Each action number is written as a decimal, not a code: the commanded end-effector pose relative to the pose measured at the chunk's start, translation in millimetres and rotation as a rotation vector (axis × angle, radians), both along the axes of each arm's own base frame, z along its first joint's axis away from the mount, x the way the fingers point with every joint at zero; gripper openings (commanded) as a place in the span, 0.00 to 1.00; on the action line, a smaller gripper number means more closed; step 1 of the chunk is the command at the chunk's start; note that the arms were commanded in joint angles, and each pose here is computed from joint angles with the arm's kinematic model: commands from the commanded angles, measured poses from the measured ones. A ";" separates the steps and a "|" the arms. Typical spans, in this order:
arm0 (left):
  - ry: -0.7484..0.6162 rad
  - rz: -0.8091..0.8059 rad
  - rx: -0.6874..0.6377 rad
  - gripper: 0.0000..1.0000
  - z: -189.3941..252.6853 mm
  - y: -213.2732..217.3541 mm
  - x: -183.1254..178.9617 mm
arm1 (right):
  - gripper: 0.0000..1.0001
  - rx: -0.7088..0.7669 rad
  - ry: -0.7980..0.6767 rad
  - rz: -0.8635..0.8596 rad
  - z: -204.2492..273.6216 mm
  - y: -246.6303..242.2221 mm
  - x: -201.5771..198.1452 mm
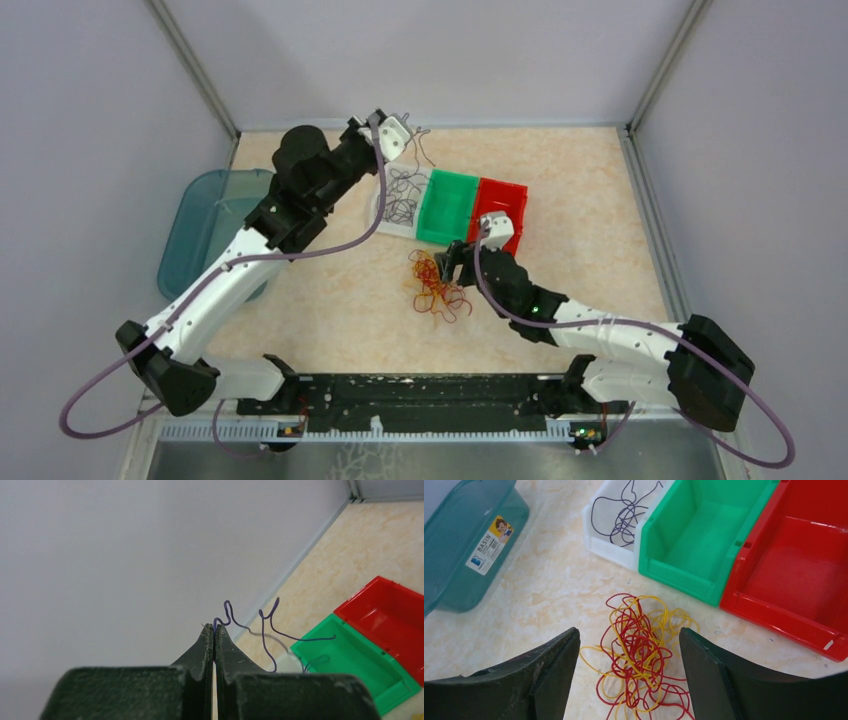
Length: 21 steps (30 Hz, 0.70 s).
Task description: Untangle the cables
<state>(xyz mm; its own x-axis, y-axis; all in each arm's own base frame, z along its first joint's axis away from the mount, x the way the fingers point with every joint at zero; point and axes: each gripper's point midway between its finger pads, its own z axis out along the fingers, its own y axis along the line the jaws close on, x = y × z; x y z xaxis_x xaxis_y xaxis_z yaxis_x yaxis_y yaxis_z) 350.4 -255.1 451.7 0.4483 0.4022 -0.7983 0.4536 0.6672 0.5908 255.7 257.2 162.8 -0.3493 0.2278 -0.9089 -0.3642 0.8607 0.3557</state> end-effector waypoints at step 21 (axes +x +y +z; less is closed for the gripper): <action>0.162 0.199 0.068 0.00 -96.6 60.5 103.4 | 0.73 0.030 0.034 -0.070 26.5 -9.8 18.5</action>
